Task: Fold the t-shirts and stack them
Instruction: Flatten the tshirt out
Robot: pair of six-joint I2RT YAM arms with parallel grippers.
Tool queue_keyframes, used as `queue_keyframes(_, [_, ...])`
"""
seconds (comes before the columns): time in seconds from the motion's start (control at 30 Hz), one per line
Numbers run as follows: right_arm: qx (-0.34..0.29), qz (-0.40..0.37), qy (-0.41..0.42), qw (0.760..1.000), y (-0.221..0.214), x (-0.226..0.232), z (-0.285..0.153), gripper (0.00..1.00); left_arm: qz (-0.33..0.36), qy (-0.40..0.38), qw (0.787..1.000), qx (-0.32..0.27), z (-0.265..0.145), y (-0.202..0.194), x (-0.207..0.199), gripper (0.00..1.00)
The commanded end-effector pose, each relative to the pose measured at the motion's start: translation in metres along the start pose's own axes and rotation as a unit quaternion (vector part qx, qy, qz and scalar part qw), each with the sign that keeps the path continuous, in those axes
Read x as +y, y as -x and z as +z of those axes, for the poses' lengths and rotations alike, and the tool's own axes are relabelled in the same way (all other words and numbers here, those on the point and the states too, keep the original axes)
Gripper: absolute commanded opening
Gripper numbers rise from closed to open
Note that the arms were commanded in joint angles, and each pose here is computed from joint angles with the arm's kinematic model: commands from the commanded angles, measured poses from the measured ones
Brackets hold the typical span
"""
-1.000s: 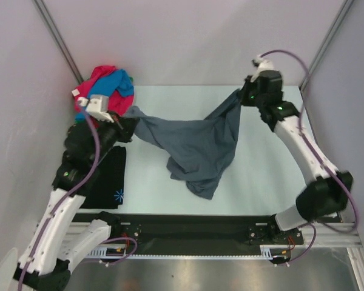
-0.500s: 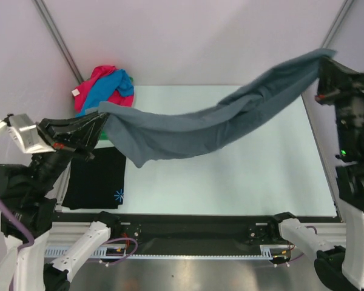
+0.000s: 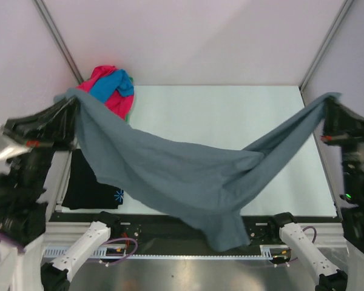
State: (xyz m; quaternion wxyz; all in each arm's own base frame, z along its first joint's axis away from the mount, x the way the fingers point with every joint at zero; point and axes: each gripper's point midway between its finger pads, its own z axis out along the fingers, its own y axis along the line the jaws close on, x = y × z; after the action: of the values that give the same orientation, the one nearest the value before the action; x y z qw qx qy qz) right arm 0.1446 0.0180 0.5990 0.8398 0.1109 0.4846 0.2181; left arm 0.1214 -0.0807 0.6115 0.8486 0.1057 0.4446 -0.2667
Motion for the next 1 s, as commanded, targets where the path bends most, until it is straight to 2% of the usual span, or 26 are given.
queue_keyframes(0.0, [0.127,0.03,-0.112,0.985,-0.107,-0.051,0.015,0.01,0.038,0.058,0.993,0.09,0.069,-0.092,0.049,0.0])
queue_keyframes(0.03, [0.165,0.026,-0.142,0.976,-0.144,-0.07,0.011,0.03,0.043,0.054,0.991,0.116,0.08,-0.118,0.054,0.0])
queue_keyframes(0.07, [0.189,0.03,-0.159,0.969,-0.17,-0.081,0.007,0.05,0.049,0.06,0.982,0.172,0.103,-0.175,0.071,0.01])
queue_keyframes(0.1, [0.205,0.051,-0.176,0.961,-0.191,-0.088,0.004,0.08,0.055,0.062,0.977,0.194,0.114,-0.195,0.077,0.01])
queue_keyframes(0.13, [0.254,0.049,-0.196,0.946,-0.235,-0.104,-0.009,0.1,0.06,0.064,0.972,0.218,0.123,-0.219,0.085,0.0])
queue_keyframes(0.17, [0.278,0.059,-0.203,0.937,-0.257,-0.108,-0.015,0.12,0.077,0.08,0.963,0.246,0.13,-0.251,0.101,0.01])
queue_keyframes(0.2, [0.31,0.061,-0.216,0.924,-0.283,-0.116,-0.021,0.16,0.088,0.097,0.949,0.286,0.144,-0.299,0.12,0.02])
queue_keyframes(0.23, [0.346,0.064,-0.218,0.91,-0.309,-0.12,-0.031,0.2,0.101,0.127,0.936,0.312,0.148,-0.325,0.138,0.07])
queue_keyframes(0.27, [0.385,0.059,-0.224,0.893,-0.342,-0.131,-0.045,0.27,0.121,0.18,0.911,0.35,0.141,-0.348,0.164,0.19])
queue_keyframes(0.3, [0.427,0.046,-0.233,0.873,-0.37,-0.141,-0.054,0.43,0.128,0.204,0.893,0.379,0.154,-0.379,0.182,0.31])
queue_keyframes(0.33, [0.467,0.024,-0.239,0.851,-0.386,-0.15,-0.067,0.51,0.133,0.226,0.879,0.398,0.153,-0.388,0.191,0.51])
queue_keyframes(0.37, [0.489,0.014,-0.234,0.84,-0.396,-0.152,-0.071,0.58,0.134,0.232,0.859,0.436,0.143,-0.402,0.193,0.65])
queue_keyframes(0.4, [0.517,0.004,-0.236,0.823,-0.408,-0.156,-0.077,0.64,0.142,0.254,0.853,0.434,0.148,-0.397,0.199,0.76])
queue_keyframes(0.43, [0.53,-0.004,-0.238,0.814,-0.41,-0.159,-0.082,0.68,0.145,0.258,0.845,0.446,0.143,-0.404,0.198,0.8])
queue_keyframes(0.5, [0.538,-0.004,-0.216,0.815,-0.413,-0.154,-0.087,0.78,0.137,0.252,0.833,0.472,0.121,-0.419,0.187,0.8])
queue_keyframes(0.53, [0.543,0.004,-0.204,0.815,-0.416,-0.15,-0.089,0.79,0.129,0.251,0.842,0.46,0.116,-0.401,0.178,0.8])
queue_keyframes(0.57, [0.546,0.006,-0.203,0.813,-0.418,-0.149,-0.093,0.79,0.105,0.254,0.849,0.452,0.111,-0.401,0.17,0.8])
queue_keyframes(0.6, [0.554,0.008,-0.207,0.807,-0.423,-0.152,-0.103,0.79,0.09,0.246,0.836,0.481,0.084,-0.422,0.163,0.79])
queue_keyframes(0.63, [0.551,0.013,-0.201,0.81,-0.424,-0.151,-0.105,0.79,0.072,0.244,0.838,0.483,0.073,-0.42,0.155,0.79])
queue_keyframes(0.7, [0.564,0.026,-0.191,0.803,-0.433,-0.148,-0.117,0.79,0.019,0.242,0.85,0.467,0.053,-0.398,0.135,0.77])
queue_keyframes(0.73, [0.571,0.029,-0.198,0.797,-0.439,-0.152,-0.126,0.79,0.002,0.241,0.833,0.498,0.019,-0.419,0.128,0.77])
queue_keyframes(0.77, [0.575,0.028,-0.203,0.792,-0.443,-0.155,-0.131,0.78,-0.022,0.251,0.831,0.495,0.005,-0.422,0.123,0.77])
queue_keyframes(0.8, [0.577,0.032,-0.21,0.789,-0.446,-0.158,-0.133,0.78,-0.031,0.256,0.822,0.507,-0.027,-0.426,0.119,0.78])
queue_keyframes(0.87, [0.581,0.033,-0.217,0.784,-0.455,-0.163,-0.135,0.76,-0.082,0.251,0.815,0.516,-0.051,-0.438,0.103,0.8])
queue_keyframes(0.9, [0.58,0.036,-0.223,0.783,-0.457,-0.165,-0.135,0.74,-0.105,0.246,0.8,0.538,-0.08,-0.457,0.093,0.79])
queue_keyframes(0.97, [0.573,0.036,-0.237,0.784,-0.46,-0.174,-0.129,0.71,-0.156,0.231,0.787,0.551,-0.097,-0.476,0.075,0.74])
